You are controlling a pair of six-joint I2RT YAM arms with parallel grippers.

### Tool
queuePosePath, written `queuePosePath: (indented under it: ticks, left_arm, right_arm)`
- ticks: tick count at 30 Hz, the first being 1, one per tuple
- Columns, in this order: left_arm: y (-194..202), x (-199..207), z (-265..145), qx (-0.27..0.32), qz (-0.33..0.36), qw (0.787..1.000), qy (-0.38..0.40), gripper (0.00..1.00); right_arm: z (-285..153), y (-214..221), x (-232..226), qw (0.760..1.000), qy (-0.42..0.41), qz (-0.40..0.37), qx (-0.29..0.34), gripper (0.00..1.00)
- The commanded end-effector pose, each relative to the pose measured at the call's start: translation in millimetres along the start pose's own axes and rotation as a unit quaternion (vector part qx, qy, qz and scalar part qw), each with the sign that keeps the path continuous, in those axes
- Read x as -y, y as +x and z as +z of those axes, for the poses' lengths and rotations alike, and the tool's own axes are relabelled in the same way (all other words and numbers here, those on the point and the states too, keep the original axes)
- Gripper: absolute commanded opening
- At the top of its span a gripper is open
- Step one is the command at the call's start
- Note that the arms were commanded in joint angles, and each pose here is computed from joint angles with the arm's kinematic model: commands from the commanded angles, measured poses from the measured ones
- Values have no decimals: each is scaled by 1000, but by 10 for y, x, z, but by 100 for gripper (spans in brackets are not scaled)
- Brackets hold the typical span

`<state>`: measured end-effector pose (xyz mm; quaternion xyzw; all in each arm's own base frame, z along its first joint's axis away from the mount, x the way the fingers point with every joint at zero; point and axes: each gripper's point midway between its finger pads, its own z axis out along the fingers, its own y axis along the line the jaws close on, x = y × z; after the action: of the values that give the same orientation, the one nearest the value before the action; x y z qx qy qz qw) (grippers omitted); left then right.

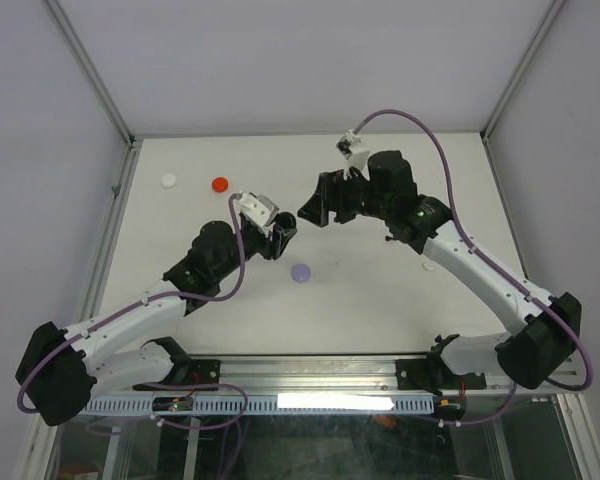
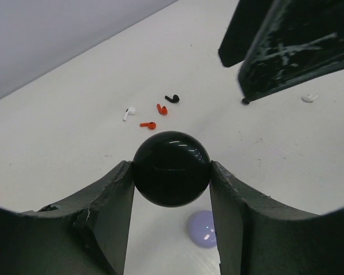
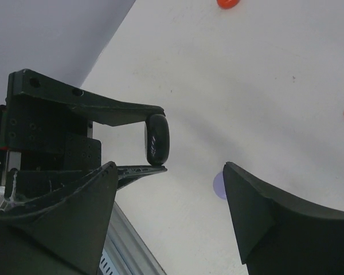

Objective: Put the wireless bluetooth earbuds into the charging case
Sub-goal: Pick up the charging case at the center of the board.

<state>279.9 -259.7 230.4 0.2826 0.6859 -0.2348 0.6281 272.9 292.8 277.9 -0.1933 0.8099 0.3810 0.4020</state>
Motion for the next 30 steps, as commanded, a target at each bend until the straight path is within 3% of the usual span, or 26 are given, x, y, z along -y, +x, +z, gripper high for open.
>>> queuePosePath:
  ticks: [1,20,26,30]
  left_arm:
    - [-384,142,-50,70,31,996,41,46]
    - [-375,237,-4,68,27,995,65,46]
    - [-374,240,-1,68,27,995,66,49]
    - [-381,229,-3,68,28,995,64,56]
  right_arm:
    - [66,-212,-268,998,-63,16,9,75]
    - [342,5,-345,990,-123,44,-48,44]
    - [355,36,-372,988,-134,45,-57,28]
    - [321,8,-392,989,-137,32,-53,14]
